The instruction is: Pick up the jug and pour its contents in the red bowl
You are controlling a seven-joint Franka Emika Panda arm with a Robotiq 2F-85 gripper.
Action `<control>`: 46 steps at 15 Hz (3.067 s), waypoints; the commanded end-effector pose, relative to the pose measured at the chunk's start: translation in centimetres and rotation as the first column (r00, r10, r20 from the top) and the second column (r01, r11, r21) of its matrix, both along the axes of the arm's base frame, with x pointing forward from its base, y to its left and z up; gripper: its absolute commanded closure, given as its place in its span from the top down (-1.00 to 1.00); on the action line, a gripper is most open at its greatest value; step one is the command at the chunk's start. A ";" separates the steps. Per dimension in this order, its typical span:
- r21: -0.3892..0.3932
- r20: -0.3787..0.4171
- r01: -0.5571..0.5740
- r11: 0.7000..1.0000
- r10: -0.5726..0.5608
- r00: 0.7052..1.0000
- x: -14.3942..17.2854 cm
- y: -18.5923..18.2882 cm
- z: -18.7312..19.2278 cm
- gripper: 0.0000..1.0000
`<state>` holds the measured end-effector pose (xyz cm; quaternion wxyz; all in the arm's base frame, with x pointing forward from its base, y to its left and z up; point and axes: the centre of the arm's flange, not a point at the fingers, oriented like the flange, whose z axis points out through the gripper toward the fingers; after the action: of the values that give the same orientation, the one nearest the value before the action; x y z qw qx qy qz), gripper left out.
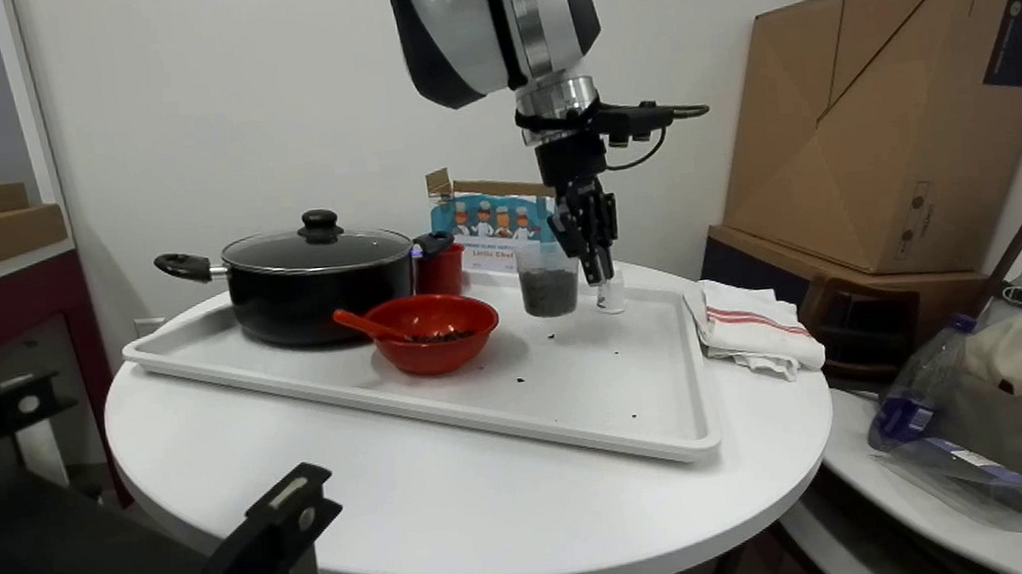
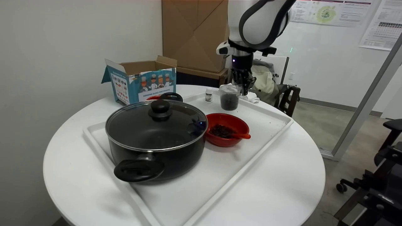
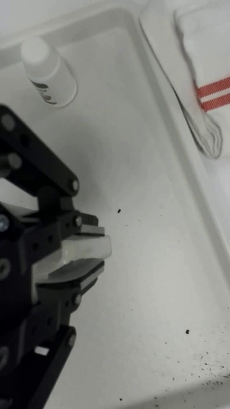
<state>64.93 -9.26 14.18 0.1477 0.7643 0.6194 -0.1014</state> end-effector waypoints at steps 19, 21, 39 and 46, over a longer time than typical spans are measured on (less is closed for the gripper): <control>-0.555 -0.129 -0.261 0.790 0.228 0.965 -6.4 16.5 0.2 -0.88; -0.609 -0.126 -0.281 0.742 0.259 0.957 -7.1 17.8 0.1 -0.88; -0.825 -0.249 -0.412 0.388 0.405 0.880 -14.0 21.3 -3.1 -0.88; -0.864 -0.187 -0.366 0.347 0.455 0.871 -14.5 21.6 -3.1 -0.88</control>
<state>50.72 12.80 10.26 0.5390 0.4053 0.6546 -0.3415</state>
